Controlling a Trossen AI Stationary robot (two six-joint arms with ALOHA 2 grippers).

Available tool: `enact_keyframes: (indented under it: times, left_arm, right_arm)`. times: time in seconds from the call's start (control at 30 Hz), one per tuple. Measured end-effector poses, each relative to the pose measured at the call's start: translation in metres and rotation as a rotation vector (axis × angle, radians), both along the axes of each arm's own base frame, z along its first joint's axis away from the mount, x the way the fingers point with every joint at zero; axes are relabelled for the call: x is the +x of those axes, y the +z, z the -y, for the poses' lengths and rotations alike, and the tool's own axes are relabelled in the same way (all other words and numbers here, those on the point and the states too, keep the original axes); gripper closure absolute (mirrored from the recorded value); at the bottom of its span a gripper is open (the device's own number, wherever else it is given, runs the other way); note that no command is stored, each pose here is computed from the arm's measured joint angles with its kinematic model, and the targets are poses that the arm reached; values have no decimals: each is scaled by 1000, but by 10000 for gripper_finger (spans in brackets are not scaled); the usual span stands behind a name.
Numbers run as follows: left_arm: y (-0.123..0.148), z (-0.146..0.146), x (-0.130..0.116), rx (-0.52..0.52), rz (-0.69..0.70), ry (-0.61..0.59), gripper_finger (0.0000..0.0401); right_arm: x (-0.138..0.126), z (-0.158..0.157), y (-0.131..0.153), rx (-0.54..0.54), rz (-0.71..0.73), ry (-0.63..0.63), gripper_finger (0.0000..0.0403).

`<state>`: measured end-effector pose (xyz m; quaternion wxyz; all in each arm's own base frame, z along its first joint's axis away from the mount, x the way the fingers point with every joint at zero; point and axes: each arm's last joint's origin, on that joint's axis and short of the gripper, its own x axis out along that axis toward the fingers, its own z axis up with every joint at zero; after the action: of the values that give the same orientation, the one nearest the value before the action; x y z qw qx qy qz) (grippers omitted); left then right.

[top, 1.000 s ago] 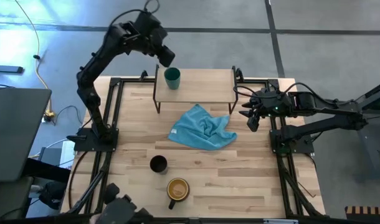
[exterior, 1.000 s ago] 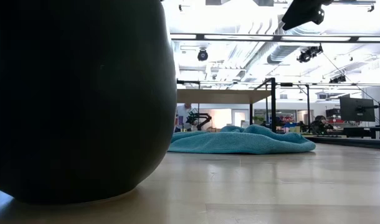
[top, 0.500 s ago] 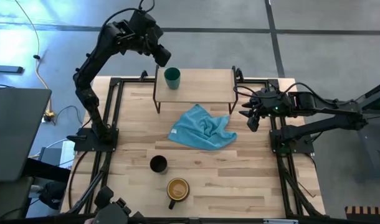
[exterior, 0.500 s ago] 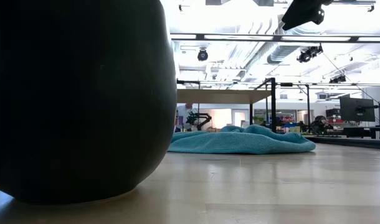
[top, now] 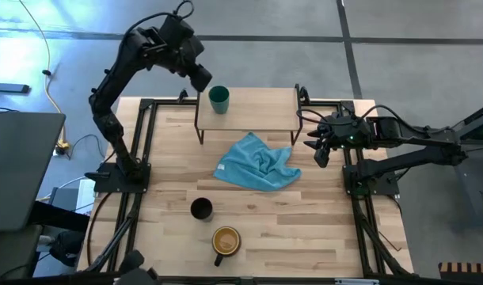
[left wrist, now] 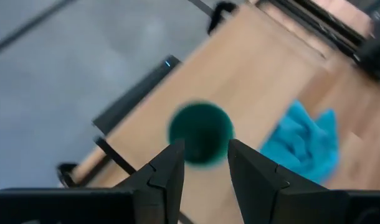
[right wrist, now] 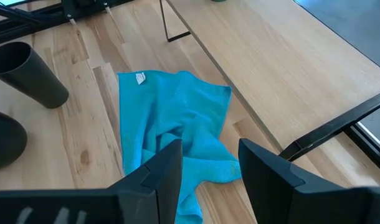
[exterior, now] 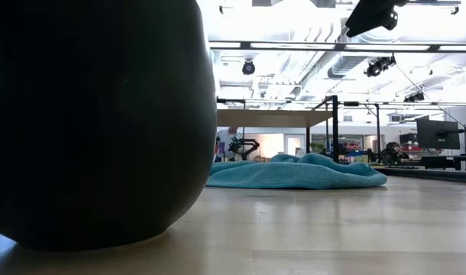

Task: Stack small to large cups/mugs on shelf
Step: Put the black cup on the shelf

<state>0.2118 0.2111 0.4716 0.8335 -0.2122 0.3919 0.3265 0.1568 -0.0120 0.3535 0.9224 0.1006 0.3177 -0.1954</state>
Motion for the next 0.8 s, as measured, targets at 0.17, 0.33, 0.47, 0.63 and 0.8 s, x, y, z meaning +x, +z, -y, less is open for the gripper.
enact_keyframes:
  times: [0.17, 0.33, 0.47, 0.63, 0.8]
  left_arm:
    - [1, 20, 2, -42, -23, -85, 288]
    - [11, 46, 6, -49, 33, -209, 288]
    - [14, 63, 12, -34, 38, -292, 288]
    - [22, 88, 13, -13, 61, -392, 288]
    - [26, 112, 16, -14, 86, -503, 288]
  right_arm:
    - [0, 0, 0, -4, -1, 3, 253]
    - [0, 0, 0, -5, -2, 4, 253]
    - [0, 0, 0, -4, -1, 3, 253]
    - [0, 0, 0, 0, 0, 0, 253]
    - [0, 0, 0, 0, 0, 0, 253]
